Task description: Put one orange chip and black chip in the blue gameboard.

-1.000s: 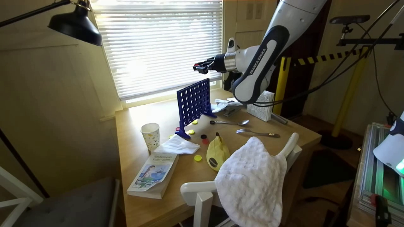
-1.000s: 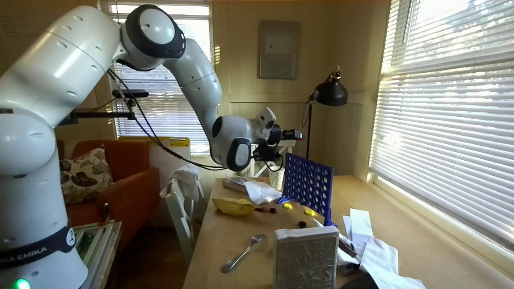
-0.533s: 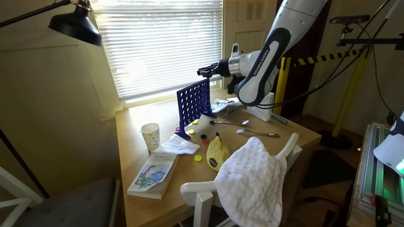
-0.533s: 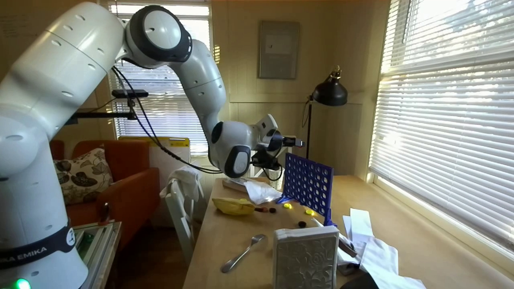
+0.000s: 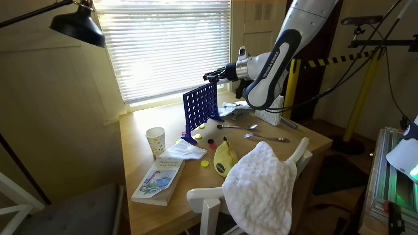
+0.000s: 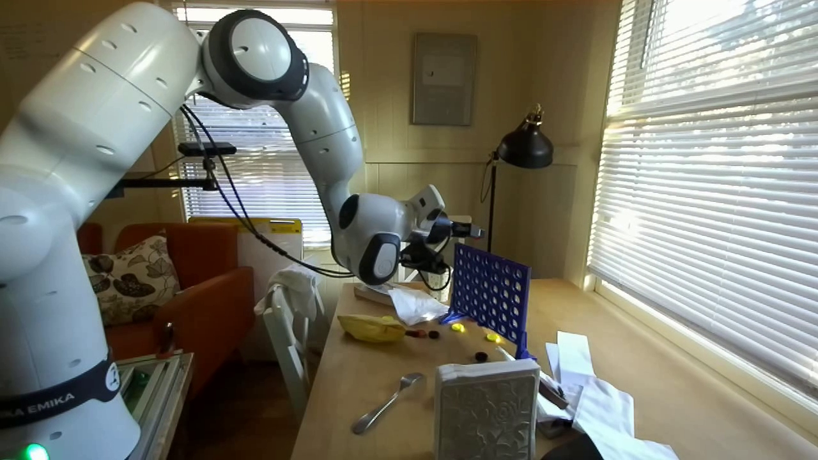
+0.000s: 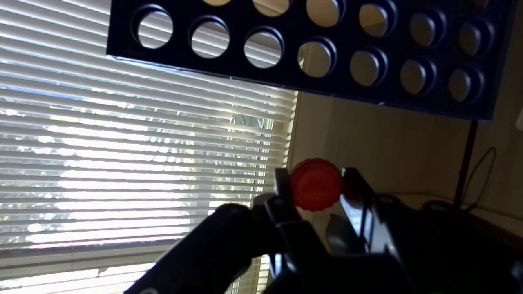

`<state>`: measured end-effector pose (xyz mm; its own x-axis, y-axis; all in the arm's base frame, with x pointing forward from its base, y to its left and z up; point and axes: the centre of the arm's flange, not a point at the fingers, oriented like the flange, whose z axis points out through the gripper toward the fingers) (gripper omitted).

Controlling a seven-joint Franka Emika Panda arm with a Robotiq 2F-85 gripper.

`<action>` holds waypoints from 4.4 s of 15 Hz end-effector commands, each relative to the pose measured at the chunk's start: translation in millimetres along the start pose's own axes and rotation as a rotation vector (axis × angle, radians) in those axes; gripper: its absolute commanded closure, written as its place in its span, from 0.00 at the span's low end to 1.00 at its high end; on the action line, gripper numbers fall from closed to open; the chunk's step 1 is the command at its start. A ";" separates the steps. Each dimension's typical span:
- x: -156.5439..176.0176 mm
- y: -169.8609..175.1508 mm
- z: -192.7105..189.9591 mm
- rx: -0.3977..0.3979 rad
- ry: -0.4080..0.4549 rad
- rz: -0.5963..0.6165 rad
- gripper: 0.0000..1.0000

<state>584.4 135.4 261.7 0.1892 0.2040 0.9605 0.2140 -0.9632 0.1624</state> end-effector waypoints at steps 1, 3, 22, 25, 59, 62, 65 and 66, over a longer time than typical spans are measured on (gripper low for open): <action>4.7 -5.8 19.3 0.039 -0.041 0.010 0.89; 6.6 -9.9 26.6 0.064 -0.062 0.023 0.89; -1.1 -11.3 38.7 0.059 -0.136 0.053 0.89; 0.3 -15.1 41.3 0.072 -0.117 0.044 0.89; 2.4 -37.6 49.1 0.052 -0.071 0.037 0.89; 4.1 -37.3 46.6 0.032 -0.061 0.041 0.89; 5.7 -33.9 45.0 0.015 -0.045 0.046 0.89; 5.3 -32.9 44.7 0.010 -0.044 0.050 0.89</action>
<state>631.6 176.9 245.0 0.2476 0.1599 0.9556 0.2378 -0.9661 0.1000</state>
